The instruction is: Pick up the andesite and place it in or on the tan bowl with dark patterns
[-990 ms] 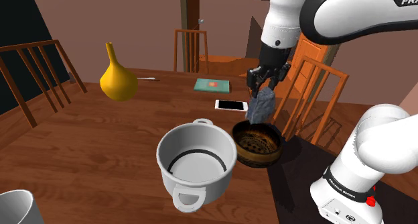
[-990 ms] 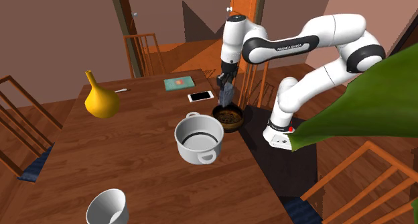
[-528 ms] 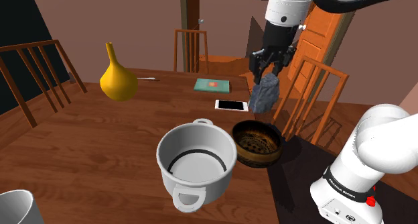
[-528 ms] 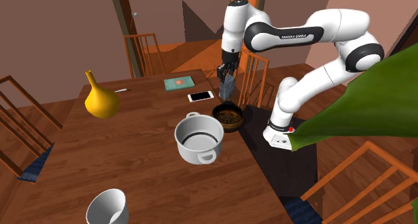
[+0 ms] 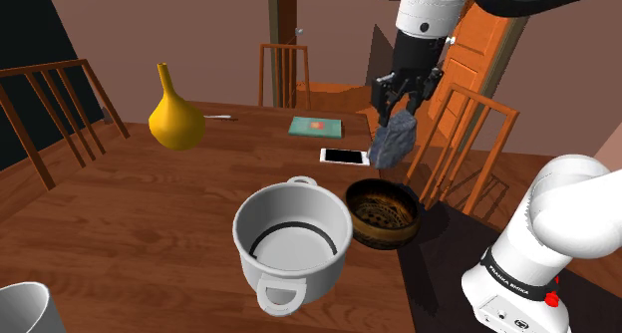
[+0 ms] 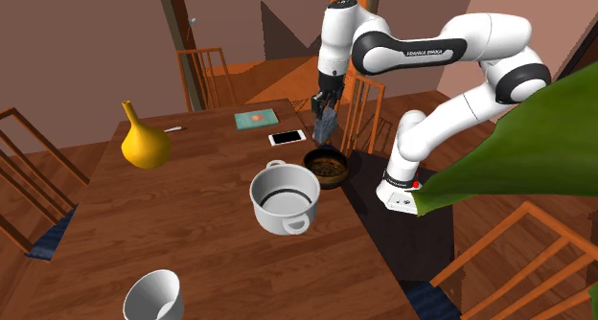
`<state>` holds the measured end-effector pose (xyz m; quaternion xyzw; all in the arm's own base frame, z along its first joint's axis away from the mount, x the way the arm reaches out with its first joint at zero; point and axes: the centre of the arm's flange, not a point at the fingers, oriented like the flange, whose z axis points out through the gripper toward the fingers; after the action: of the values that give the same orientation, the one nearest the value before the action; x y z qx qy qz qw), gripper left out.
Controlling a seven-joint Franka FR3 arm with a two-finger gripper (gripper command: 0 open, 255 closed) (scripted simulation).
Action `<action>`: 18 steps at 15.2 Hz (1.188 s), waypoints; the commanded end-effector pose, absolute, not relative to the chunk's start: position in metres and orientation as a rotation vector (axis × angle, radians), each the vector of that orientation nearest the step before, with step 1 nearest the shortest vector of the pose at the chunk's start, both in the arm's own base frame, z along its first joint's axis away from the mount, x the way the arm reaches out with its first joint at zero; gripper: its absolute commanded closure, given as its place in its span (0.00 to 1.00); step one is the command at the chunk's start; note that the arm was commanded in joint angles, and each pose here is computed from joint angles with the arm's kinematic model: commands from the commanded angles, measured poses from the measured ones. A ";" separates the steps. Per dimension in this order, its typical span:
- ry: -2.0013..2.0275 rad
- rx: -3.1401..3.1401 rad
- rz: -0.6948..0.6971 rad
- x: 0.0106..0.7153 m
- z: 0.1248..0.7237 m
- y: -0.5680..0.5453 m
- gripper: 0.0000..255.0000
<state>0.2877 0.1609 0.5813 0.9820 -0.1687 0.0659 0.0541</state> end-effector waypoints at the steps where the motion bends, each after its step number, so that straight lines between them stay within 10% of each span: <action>1: -0.512 2.983 0.201 0.287 0.572 0.161 1.00; 18: -0.512 2.983 0.201 0.287 0.484 0.160 1.00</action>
<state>0.2877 0.1603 0.4874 0.9820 -0.1686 0.0657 0.0542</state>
